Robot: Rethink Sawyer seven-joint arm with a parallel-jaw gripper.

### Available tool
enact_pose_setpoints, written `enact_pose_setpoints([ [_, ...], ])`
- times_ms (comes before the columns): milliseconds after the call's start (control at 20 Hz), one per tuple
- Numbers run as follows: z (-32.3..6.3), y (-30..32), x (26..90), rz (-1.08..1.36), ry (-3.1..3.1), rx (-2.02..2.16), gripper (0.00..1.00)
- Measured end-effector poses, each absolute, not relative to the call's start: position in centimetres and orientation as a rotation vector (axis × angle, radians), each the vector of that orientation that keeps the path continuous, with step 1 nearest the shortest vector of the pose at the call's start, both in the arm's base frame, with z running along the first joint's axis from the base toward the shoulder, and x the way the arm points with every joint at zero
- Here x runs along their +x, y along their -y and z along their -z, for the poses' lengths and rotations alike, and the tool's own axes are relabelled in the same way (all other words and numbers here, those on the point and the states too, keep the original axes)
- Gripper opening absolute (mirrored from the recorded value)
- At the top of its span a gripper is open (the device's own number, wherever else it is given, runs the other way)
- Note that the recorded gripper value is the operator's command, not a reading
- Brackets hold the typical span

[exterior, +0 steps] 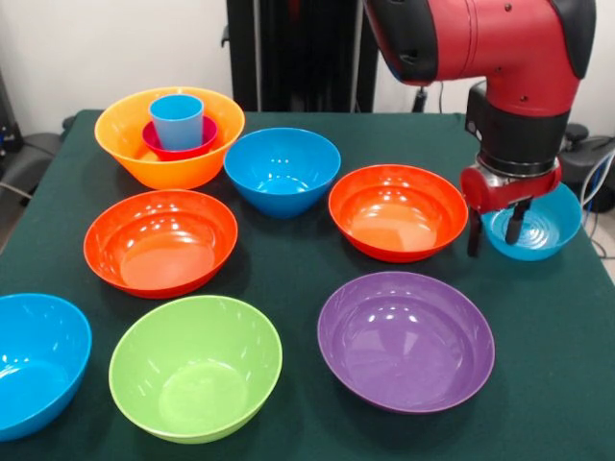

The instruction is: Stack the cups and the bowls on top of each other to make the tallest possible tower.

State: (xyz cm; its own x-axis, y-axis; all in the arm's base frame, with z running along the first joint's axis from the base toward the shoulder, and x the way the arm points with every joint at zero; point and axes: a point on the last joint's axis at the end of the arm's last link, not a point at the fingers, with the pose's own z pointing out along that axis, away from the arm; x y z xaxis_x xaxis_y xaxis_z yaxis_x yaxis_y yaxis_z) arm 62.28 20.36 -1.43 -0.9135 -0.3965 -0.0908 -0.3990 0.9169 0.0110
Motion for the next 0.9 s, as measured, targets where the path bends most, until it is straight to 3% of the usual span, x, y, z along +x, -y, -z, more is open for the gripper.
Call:
enact_pose_setpoints([
  [450, -3.4, -20.3, 63.6, -0.03, -2.929, -0.613, 1.0],
  [900, -4.2, -20.4, 64.0, -0.035, -2.915, -0.609, 1.0],
])
